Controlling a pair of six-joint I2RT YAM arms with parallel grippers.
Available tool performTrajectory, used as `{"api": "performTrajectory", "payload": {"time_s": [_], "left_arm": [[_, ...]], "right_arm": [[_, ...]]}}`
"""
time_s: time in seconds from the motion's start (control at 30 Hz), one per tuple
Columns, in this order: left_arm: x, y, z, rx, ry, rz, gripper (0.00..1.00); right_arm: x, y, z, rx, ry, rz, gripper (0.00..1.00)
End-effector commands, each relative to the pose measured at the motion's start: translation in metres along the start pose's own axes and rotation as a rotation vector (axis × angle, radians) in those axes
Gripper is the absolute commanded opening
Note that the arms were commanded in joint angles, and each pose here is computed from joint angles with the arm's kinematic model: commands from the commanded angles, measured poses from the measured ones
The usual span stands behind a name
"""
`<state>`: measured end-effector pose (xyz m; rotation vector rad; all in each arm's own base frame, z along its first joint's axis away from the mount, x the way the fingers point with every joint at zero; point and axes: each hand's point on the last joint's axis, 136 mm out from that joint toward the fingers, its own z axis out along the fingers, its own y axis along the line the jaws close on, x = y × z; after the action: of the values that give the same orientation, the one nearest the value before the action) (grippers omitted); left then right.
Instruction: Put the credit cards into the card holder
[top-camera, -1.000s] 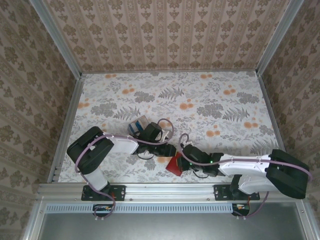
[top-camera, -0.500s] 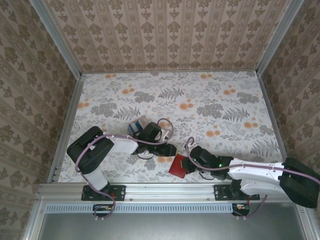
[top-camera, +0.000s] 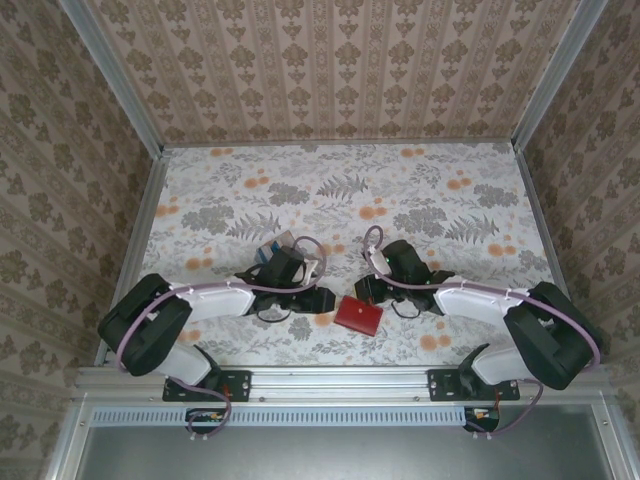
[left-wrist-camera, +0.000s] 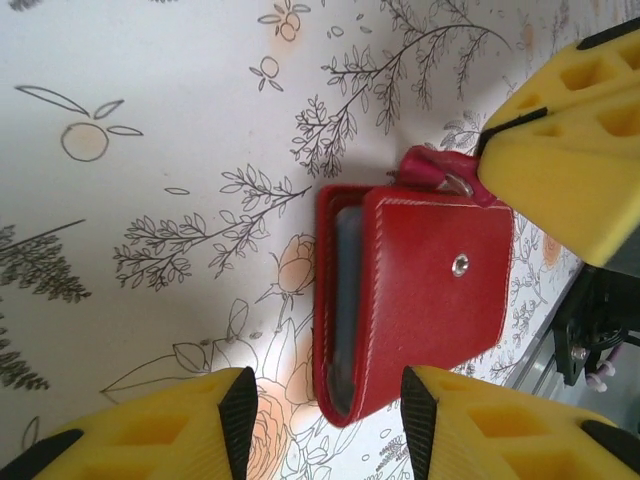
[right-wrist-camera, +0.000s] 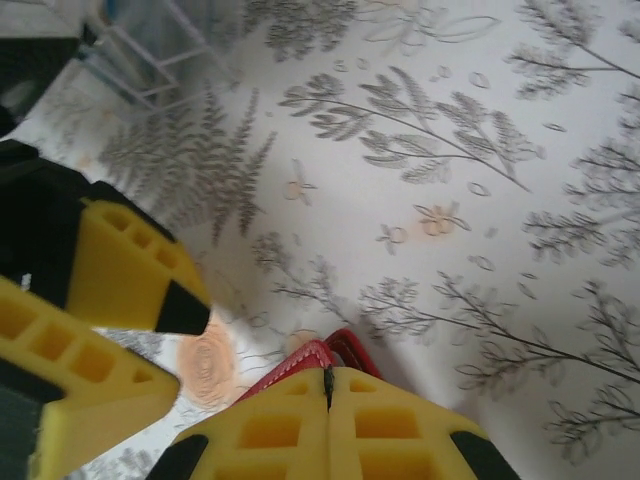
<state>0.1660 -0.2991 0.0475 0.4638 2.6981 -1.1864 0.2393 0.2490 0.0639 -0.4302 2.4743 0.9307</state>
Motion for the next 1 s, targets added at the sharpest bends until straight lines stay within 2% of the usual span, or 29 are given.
{"api": "performTrajectory", "payload": {"time_s": [0.0,0.2,0.47,0.73,0.97], "left_arm": [[0.003,0.004,-0.002,-0.053,-0.011,0.035,0.47],[0.009,0.002,0.012,-0.116,0.021,0.114,0.48],[0.009,0.010,0.035,-0.108,0.061,0.074,0.51],[0.008,-0.008,0.023,-0.053,0.049,0.111,0.52],[0.009,-0.017,0.010,-0.028,-0.002,0.241,0.53]], "right_arm": [[0.006,0.019,-0.010,-0.084,0.097,-0.030,0.00],[0.031,0.017,-0.029,-0.056,0.194,0.003,0.00],[0.043,0.004,-0.021,-0.017,0.181,-0.063,0.00],[0.053,0.011,-0.017,-0.043,0.210,-0.085,0.00],[0.068,0.006,-0.025,0.024,0.229,-0.066,0.00]]}}
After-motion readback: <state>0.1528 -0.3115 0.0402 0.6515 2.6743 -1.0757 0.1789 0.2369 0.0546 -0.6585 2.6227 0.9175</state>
